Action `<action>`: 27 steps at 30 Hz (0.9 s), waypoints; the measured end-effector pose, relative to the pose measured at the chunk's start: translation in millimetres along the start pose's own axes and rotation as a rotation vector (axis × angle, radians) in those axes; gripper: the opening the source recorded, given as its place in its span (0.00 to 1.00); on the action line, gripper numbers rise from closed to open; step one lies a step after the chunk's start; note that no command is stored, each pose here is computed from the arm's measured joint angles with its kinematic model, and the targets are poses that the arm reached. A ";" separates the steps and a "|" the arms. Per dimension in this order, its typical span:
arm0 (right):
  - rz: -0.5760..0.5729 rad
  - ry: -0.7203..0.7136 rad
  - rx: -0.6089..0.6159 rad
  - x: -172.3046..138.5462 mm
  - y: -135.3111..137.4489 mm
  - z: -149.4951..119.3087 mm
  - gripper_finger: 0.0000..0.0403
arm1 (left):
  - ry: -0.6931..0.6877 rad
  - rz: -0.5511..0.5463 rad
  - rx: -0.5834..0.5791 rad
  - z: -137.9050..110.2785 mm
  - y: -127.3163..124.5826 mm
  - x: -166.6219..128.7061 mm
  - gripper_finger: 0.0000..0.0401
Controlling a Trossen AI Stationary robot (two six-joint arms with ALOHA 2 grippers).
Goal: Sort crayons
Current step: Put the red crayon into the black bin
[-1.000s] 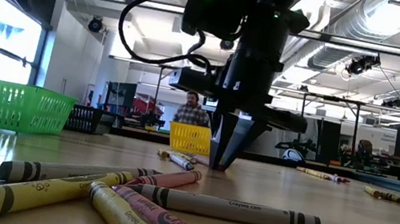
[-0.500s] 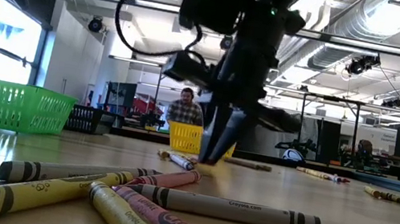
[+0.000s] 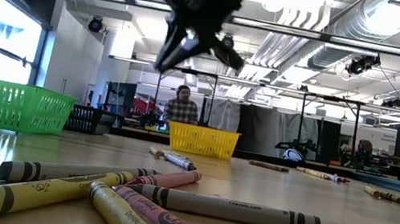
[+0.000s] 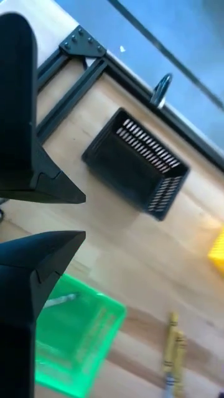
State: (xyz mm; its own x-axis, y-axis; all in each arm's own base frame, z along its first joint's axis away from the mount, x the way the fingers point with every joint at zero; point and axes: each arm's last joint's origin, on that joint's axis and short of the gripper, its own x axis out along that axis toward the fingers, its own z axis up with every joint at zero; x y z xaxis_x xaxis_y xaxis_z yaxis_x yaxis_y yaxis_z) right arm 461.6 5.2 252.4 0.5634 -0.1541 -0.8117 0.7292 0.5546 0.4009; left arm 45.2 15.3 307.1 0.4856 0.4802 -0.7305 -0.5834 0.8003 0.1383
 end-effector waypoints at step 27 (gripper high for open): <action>0.035 -0.141 -0.139 -32.6 19.0 25.2 0.03 | -0.659 -0.309 -0.405 15.9 -45.6 69.3 0.21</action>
State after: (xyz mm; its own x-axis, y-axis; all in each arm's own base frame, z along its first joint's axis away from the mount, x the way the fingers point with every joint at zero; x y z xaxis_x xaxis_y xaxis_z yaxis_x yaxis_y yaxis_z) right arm 466.9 0.1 297.2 0.6435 -0.2399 -0.7269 0.6531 0.6675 0.3578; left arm 115.7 17.8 260.9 0.8703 0.4729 -0.1378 -0.4895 0.7996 -0.3478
